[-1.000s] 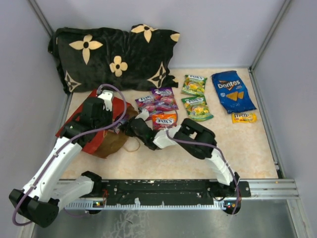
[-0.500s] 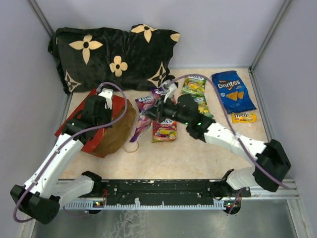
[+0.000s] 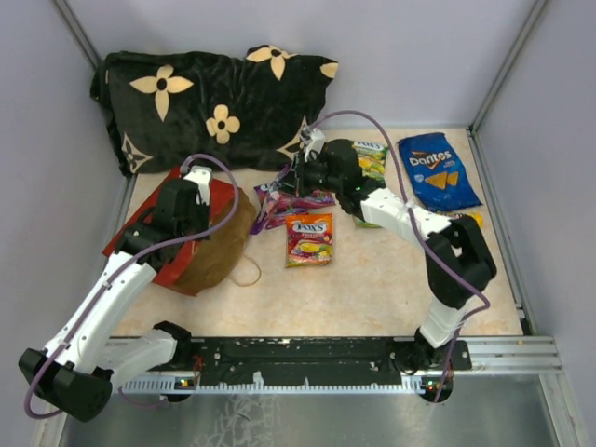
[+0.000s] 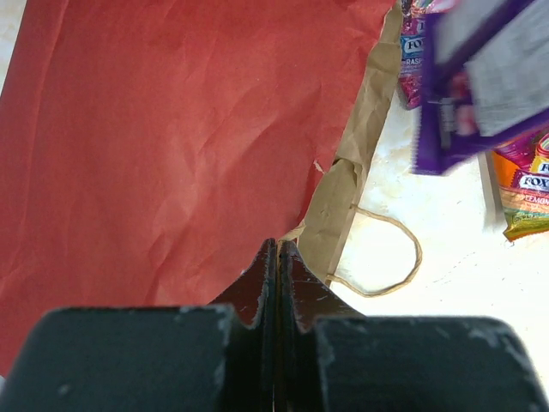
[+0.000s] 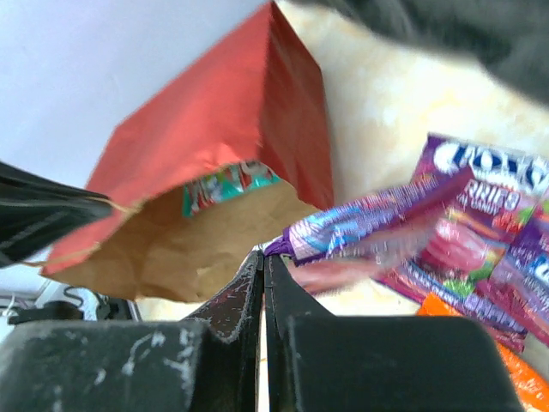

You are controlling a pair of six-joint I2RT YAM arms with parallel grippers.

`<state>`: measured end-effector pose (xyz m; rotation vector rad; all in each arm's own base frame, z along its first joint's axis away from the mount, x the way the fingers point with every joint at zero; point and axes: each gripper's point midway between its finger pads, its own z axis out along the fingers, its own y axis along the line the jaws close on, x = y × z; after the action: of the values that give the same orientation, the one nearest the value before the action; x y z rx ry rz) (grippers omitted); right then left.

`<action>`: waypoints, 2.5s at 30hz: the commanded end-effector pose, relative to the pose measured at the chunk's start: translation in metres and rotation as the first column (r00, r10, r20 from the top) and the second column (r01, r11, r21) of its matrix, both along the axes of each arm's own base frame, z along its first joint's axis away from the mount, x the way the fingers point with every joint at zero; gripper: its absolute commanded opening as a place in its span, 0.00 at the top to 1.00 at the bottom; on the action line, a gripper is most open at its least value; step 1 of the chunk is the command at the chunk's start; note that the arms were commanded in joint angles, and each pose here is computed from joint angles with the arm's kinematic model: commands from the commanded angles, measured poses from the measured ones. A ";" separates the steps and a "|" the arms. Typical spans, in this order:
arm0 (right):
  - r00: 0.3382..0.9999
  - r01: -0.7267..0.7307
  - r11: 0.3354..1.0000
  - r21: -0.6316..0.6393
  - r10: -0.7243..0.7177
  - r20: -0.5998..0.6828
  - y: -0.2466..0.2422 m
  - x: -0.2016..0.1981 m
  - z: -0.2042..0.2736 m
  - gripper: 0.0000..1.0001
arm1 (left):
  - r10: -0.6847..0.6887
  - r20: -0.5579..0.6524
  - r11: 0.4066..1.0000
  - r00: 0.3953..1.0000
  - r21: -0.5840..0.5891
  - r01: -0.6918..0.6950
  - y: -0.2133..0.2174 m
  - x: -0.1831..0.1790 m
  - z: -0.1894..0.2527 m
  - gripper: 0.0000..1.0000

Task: Take the snacks out of the paper bag
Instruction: Place the snack at the center of the board, then take out the snack from the paper bag.

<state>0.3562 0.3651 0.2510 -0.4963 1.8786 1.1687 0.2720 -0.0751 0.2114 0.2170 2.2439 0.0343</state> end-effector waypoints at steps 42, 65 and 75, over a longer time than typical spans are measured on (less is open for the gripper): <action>0.595 0.524 0.835 0.170 -0.215 -0.774 0.236 -0.083 -0.161 0.25 | -0.057 -0.057 0.997 0.997 -0.062 0.053 -0.015 -0.009 0.012 0.96; 0.487 0.595 0.801 -0.061 -0.420 -0.766 0.283 -0.059 -0.252 0.46 | -0.159 -0.085 0.977 0.984 -0.160 0.144 -0.038 -0.019 0.018 1.00; 0.768 0.443 0.887 0.131 -0.301 -0.565 0.283 -0.063 -0.168 1.00 | -0.123 -0.082 0.985 0.989 -0.131 0.112 -0.031 -0.015 0.021 0.99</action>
<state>0.3039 0.6652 0.0331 0.6488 2.1894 1.3637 0.2556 -0.1007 0.2172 0.2991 2.3405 -0.1490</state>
